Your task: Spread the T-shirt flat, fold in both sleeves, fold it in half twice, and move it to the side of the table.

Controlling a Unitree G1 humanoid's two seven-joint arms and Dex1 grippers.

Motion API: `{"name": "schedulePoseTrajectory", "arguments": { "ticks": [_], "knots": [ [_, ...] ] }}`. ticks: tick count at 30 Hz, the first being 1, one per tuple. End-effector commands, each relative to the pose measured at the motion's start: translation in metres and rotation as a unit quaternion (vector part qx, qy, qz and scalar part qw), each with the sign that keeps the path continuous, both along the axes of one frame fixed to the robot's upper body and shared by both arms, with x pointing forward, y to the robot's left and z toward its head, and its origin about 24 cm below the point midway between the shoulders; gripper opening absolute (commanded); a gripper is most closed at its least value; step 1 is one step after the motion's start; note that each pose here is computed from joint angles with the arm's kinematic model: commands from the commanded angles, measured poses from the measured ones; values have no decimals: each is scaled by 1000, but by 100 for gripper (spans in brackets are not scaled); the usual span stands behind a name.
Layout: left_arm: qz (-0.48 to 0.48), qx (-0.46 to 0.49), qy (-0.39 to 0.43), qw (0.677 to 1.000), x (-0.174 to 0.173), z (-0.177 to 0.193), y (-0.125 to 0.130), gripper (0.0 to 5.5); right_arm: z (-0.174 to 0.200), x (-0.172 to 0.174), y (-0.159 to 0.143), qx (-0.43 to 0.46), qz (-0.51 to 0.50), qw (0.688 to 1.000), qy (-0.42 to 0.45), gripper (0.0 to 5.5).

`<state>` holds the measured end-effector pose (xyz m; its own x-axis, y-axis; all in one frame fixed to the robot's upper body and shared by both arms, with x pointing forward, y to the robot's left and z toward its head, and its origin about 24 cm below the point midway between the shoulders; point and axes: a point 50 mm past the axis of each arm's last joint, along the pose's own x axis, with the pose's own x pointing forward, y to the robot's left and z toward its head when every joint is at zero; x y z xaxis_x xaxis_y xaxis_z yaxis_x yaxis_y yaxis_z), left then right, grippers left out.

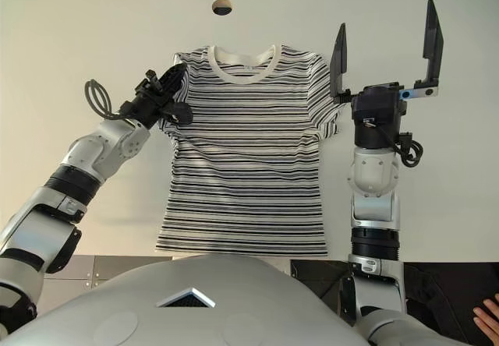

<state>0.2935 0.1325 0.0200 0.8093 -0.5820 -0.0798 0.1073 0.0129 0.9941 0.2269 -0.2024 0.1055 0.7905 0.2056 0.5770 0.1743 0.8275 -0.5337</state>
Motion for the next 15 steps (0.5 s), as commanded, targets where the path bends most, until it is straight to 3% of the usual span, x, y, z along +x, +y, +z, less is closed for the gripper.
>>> {"name": "schedulePoseTrajectory", "arguments": {
  "ticks": [1,11,15],
  "knots": [
    [-43,10,4,999,2,1,-23,44,-1,3,0,-4,-6,1000,-4,473],
    [-37,-19,7,999,4,3,-27,196,-8,6,-2,-3,-20,1000,5,473],
    [-25,-78,-22,996,3,22,-21,257,-9,17,-28,-67,-97,993,25,473]
  ]
}}
